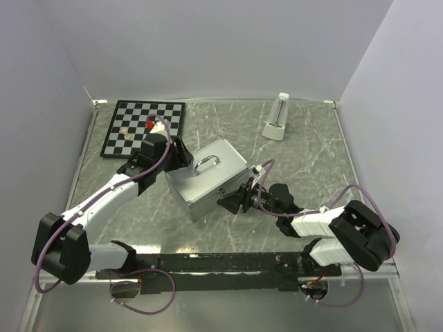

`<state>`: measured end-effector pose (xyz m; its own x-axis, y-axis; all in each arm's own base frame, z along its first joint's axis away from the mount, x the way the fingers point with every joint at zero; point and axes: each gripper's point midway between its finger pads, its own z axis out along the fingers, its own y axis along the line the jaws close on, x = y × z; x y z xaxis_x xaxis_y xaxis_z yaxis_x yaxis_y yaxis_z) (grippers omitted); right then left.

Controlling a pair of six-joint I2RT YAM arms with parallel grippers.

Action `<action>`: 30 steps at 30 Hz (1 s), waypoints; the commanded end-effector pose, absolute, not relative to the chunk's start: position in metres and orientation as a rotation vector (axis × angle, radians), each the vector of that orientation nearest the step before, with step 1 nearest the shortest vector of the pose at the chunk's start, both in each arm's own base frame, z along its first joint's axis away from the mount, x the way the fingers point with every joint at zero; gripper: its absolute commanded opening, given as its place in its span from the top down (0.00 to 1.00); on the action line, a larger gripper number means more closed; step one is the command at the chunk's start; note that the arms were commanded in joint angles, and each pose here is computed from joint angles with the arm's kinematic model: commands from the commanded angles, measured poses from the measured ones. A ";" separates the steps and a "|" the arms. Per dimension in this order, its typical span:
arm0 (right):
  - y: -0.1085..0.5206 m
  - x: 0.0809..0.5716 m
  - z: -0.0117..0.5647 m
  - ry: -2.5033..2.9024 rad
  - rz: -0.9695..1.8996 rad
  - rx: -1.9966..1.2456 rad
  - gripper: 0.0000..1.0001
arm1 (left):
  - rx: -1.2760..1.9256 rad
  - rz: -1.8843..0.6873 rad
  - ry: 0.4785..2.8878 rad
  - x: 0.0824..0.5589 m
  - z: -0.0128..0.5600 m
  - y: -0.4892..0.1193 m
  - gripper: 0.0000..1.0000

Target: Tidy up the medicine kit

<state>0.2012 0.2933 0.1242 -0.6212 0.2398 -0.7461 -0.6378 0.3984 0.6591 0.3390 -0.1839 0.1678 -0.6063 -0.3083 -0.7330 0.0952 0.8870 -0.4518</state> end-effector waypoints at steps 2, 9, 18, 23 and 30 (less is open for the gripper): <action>0.305 0.209 0.157 1.705 1.377 -0.372 0.30 | -0.131 -0.580 2.236 0.326 0.153 -0.190 0.33; 0.307 0.212 0.155 1.711 1.381 -0.359 0.29 | -0.120 -0.597 2.240 0.324 0.151 -0.192 0.33; 0.298 0.205 0.160 1.710 1.356 -0.367 0.28 | -0.117 -0.592 2.237 0.323 0.153 -0.191 0.32; 0.292 0.201 0.162 1.724 1.328 -0.380 0.26 | -0.121 -0.604 2.216 0.325 0.163 -0.192 0.30; 0.268 0.194 0.155 1.790 1.196 -0.385 0.22 | -0.181 -0.521 2.089 0.342 0.212 -0.176 0.20</action>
